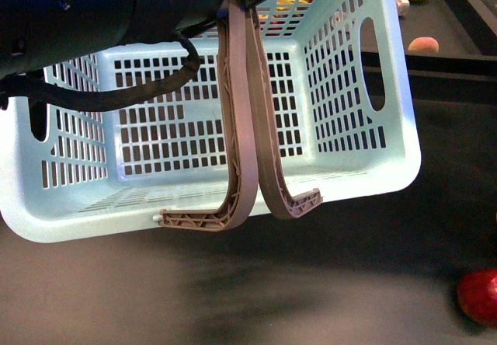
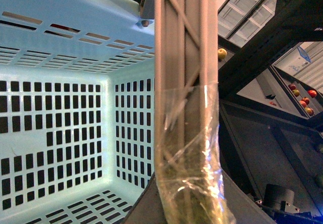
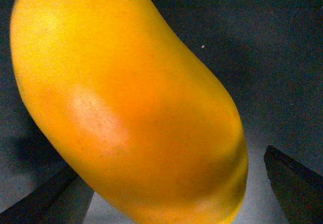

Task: Pick mango with right arm and hold basket with left

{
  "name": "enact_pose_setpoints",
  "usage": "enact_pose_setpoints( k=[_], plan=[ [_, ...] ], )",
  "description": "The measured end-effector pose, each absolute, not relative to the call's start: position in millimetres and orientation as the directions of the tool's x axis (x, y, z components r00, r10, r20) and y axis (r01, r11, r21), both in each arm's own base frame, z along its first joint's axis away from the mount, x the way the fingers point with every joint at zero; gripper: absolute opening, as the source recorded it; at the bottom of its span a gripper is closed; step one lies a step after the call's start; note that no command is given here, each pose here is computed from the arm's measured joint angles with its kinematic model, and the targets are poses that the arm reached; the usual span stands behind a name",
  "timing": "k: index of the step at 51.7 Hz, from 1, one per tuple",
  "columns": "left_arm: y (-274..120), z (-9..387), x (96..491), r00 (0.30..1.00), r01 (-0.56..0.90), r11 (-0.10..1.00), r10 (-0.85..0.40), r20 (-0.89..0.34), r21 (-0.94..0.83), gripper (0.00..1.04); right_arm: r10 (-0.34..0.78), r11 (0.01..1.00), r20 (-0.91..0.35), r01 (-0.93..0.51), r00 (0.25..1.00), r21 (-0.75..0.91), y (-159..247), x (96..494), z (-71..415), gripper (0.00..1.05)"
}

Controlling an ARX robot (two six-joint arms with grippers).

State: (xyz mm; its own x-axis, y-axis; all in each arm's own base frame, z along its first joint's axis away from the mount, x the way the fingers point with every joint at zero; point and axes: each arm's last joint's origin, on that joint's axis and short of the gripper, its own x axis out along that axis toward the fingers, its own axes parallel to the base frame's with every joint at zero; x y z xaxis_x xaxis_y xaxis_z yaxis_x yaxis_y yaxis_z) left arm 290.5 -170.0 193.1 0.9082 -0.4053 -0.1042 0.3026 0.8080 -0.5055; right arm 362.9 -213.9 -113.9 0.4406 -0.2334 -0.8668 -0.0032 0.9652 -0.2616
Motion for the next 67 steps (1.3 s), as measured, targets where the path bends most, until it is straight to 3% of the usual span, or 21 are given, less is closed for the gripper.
enact_pose_setpoints(
  k=[13,35,47,67],
  plan=[
    [-170.0,193.1,290.5,0.908,0.303,0.808,-0.405,-0.104,-0.505,0.07,-0.171,0.98,-0.886,-0.017,0.431,-0.198,-206.5,366.8,-114.1,0.96],
    [-169.9,193.0,290.5,0.908,0.302,0.808,-0.405,-0.105,-0.505,0.07,-0.199,0.976,-0.874,0.006,0.443,-0.219,-203.4,367.2,-111.1,0.96],
    [-170.0,193.0,290.5,0.908,0.302,0.808,-0.405,-0.105,-0.505,0.07,-0.206,0.974,-0.877,0.01,0.434,-0.224,-201.4,363.6,-112.0,0.66],
    [-170.0,193.0,290.5,0.908,0.302,0.808,-0.405,-0.105,-0.505,0.07,-0.205,0.975,-0.87,0.015,0.448,-0.222,-200.8,363.4,-111.1,0.62]
  ],
)
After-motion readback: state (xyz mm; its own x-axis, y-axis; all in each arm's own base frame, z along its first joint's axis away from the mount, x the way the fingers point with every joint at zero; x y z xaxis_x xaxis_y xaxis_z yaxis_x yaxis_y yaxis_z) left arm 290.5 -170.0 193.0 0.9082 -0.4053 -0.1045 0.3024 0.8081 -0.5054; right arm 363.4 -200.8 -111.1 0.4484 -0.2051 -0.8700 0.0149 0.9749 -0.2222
